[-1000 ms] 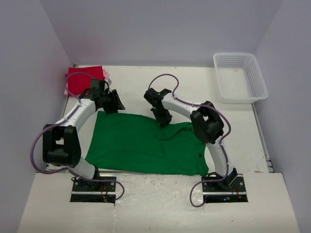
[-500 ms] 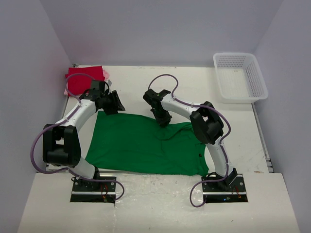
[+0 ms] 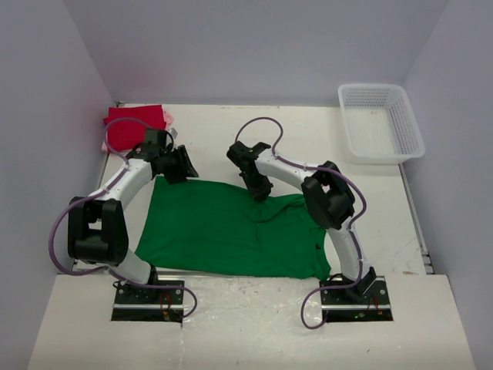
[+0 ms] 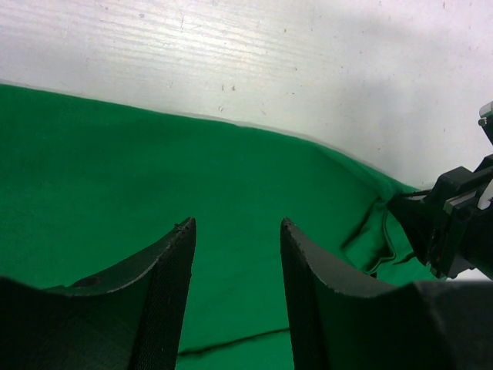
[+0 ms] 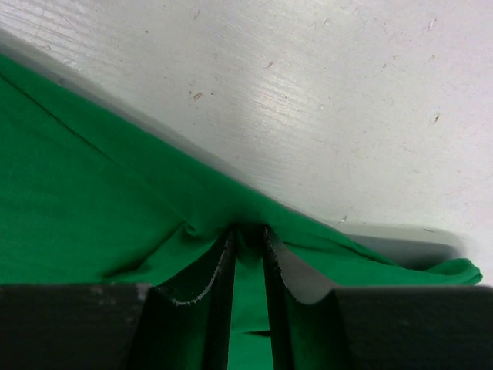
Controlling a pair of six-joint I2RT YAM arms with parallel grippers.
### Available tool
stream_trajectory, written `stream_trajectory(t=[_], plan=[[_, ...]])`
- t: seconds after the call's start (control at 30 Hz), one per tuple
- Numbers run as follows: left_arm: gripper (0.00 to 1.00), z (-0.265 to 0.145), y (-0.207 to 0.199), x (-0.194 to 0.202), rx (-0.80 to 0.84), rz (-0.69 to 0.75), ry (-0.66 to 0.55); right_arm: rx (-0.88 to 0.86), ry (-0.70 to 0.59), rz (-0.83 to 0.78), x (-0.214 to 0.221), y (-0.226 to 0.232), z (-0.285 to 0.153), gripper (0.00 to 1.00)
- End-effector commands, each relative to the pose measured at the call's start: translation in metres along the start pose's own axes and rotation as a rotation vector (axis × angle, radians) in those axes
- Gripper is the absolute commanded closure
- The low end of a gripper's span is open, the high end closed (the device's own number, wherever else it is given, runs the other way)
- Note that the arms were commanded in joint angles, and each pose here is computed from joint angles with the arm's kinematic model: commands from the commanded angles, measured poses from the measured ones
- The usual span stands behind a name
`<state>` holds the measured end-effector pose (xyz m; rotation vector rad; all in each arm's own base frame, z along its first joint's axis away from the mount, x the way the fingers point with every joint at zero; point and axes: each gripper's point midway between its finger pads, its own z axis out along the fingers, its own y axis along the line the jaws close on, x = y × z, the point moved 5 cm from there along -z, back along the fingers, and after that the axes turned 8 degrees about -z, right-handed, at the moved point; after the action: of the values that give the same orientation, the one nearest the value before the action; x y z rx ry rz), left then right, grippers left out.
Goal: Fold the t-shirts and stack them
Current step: Grap the side of the flattened tshirt furthest away from the robot with both arms
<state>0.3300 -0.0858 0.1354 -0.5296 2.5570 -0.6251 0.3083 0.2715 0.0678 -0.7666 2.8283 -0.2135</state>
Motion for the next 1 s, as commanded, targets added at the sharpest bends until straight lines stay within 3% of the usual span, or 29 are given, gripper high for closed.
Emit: stream_trajectory(t=[0.0, 0.3, 0.37, 0.43, 0.67, 0.87, 0.9, 0.97], plan=[[0.51, -0.004, -0.004, -0.007, 0.041, 0.031, -0.026, 0.032, -0.047, 0.019, -0.002, -0.008, -0.026, 0.78], [0.5, -0.004, -0.003, -0.006, 0.041, 0.033, -0.025, 0.032, -0.051, 0.017, -0.002, -0.007, -0.029, 0.8], [0.5, -0.004, -0.003, -0.006, 0.041, 0.033, -0.025, 0.038, -0.05, 0.012, -0.001, -0.007, -0.031, 0.85], [0.5, -0.003, -0.003, -0.005, 0.042, 0.033, -0.021, 0.035, -0.056, 0.015, -0.001, -0.008, -0.033, 1.0], [0.5, -0.001, 0.005, -0.008, -0.02, 0.009, -0.044, 0.044, -0.108, 0.027, -0.003, -0.012, -0.049, 1.0], [0.37, -0.009, 0.015, -0.029, -0.107, -0.025, -0.134, 0.035, -0.155, 0.041, -0.001, -0.016, -0.061, 1.0], [0.3, -0.01, 0.022, -0.032, -0.163, -0.035, -0.149, 0.029, -0.163, 0.041, -0.001, -0.015, -0.061, 1.0], [0.28, -0.009, 0.031, -0.042, -0.208, -0.056, -0.159, 0.028, -0.175, 0.047, -0.001, -0.016, -0.062, 1.0]])
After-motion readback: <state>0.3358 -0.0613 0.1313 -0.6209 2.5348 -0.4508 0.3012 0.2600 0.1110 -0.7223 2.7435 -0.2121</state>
